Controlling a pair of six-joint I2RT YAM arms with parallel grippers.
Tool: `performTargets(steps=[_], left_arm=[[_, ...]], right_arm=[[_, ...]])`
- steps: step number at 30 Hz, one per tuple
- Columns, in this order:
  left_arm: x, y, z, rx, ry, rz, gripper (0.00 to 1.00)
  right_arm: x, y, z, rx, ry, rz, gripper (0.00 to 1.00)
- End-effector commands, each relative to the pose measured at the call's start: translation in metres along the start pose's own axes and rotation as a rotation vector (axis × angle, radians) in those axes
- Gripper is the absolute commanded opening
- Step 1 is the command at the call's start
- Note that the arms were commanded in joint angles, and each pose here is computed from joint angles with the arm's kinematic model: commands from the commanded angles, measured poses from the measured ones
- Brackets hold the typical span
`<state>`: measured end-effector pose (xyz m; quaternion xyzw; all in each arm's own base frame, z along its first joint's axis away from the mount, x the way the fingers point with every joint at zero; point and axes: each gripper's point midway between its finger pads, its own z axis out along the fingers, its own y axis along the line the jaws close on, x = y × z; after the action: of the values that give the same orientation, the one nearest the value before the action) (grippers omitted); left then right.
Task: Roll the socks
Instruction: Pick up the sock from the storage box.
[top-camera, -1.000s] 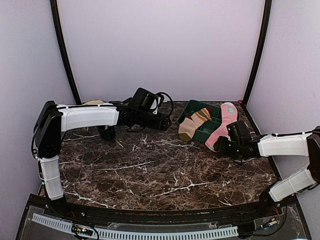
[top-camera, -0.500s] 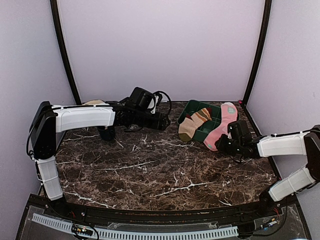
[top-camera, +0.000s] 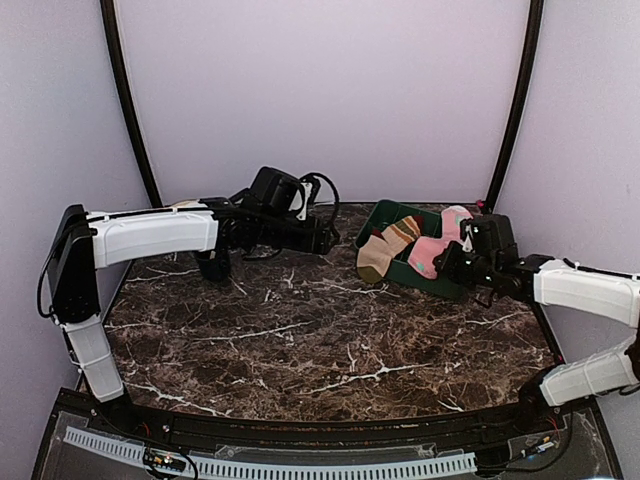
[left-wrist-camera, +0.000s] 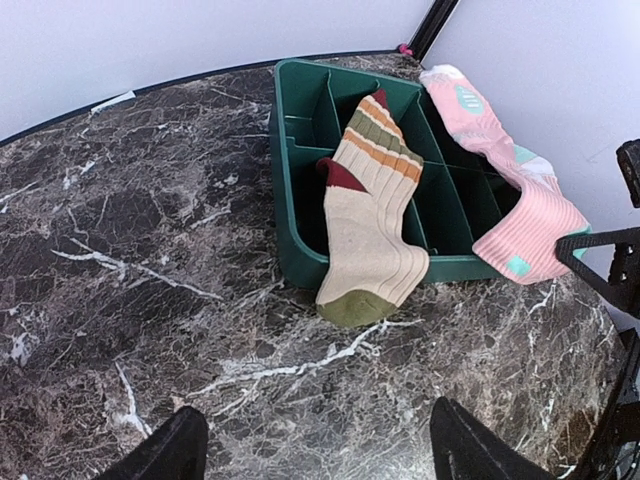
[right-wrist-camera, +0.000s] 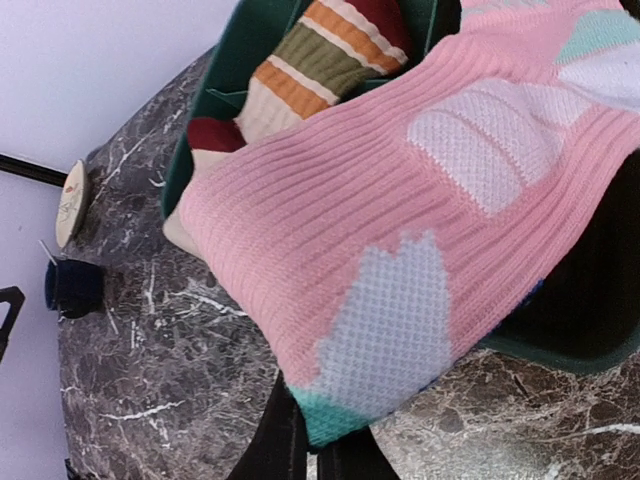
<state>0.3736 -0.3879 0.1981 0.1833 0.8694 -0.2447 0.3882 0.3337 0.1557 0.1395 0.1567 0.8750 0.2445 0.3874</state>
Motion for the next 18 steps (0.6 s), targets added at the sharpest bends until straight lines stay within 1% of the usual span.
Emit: performTargets(steps=[1,5,8,14,18], left_arm=[[-0.019,-0.011,-0.034,0.022,-0.063,-0.021,0.79],[-0.017,-0.011,-0.051,0.022,-0.063,-0.044,0.79],[-0.009,-0.012,-0.068,0.033,-0.060,-0.069,0.79],[0.025,-0.011,-0.098,0.039,-0.033,-0.089,0.79],[0.053,0.002,-0.117,0.009,-0.001,-0.127,0.79]], right_arm=[[-0.022,0.030,-0.022,-0.079,-0.028,0.013,0.00],[-0.016,0.051,-0.040,-0.132,-0.017,0.043,0.00],[0.006,0.069,-0.050,-0.170,0.007,0.067,0.00],[0.073,0.096,-0.057,-0.207,0.070,0.112,0.00],[0.126,0.125,-0.055,-0.253,0.143,0.145,0.00]])
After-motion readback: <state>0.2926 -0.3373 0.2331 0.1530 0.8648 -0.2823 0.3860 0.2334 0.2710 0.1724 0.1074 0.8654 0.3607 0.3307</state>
